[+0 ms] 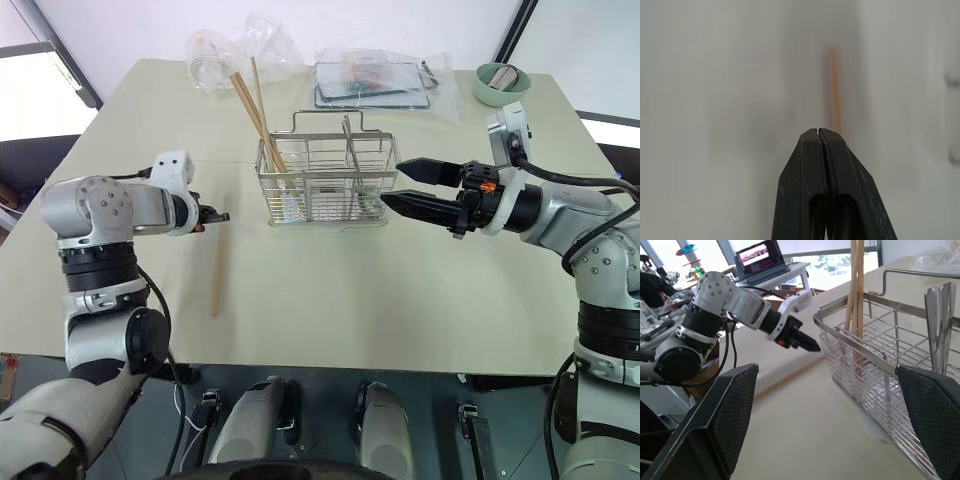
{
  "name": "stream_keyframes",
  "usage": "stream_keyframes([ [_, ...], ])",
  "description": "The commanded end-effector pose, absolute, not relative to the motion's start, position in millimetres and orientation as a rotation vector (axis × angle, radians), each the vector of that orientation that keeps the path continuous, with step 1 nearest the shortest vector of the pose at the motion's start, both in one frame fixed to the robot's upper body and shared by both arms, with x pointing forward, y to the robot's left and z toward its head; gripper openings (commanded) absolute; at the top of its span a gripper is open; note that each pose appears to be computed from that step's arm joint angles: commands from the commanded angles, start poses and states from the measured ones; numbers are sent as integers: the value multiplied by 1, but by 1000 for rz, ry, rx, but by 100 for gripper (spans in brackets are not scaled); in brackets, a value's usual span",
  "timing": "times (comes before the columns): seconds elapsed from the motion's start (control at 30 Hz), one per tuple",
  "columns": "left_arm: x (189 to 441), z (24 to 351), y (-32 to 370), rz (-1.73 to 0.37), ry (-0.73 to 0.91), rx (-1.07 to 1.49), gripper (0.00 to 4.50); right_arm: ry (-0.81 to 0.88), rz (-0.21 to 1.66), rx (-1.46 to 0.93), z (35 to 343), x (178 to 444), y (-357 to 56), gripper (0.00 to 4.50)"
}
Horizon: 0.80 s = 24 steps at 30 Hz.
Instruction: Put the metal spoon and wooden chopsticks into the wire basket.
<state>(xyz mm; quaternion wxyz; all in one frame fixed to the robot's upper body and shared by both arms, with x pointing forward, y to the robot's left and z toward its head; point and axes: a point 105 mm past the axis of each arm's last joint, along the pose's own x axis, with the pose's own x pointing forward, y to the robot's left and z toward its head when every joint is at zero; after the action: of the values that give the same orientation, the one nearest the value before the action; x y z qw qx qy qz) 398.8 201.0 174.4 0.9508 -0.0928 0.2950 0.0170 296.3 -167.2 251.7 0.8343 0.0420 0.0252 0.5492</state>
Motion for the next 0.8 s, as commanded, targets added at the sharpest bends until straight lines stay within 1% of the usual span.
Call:
stream_keyframes([
  [0.03,420,268,228,117,167,-206,3,0,1167,58,267,291,-169,450],
  [0.1,422,311,228,95,-26,-247,3,3,1165,54,268,292,-169,450],
  [0.17,417,358,221,19,-224,-334,3,1,1164,57,270,292,-171,450],
  [0.23,403,405,207,-94,-419,-401,3,0,1161,57,272,292,-171,450],
  [0.27,394,422,199,-148,-496,-409,3,1,1160,58,272,293,-172,450],
  [0.33,377,448,183,-256,-612,-415,3,3,1159,58,273,293,-172,450],
  [0.4,356,470,151,-455,-680,-460,3,7,1159,51,273,292,-171,450],
  [0.47,340,475,124,-618,-682,-486,3,6,1155,48,274,292,-171,450],
  [0.57,329,463,98,-743,-656,-413,3,4,1145,46,275,291,-173,450],
  [0.7,334,429,79,-778,-571,-324,3,1,1130,46,273,288,-175,450],
  [0.8,350,424,92,-688,-523,-346,3,-3,1114,48,272,285,-178,450],
])
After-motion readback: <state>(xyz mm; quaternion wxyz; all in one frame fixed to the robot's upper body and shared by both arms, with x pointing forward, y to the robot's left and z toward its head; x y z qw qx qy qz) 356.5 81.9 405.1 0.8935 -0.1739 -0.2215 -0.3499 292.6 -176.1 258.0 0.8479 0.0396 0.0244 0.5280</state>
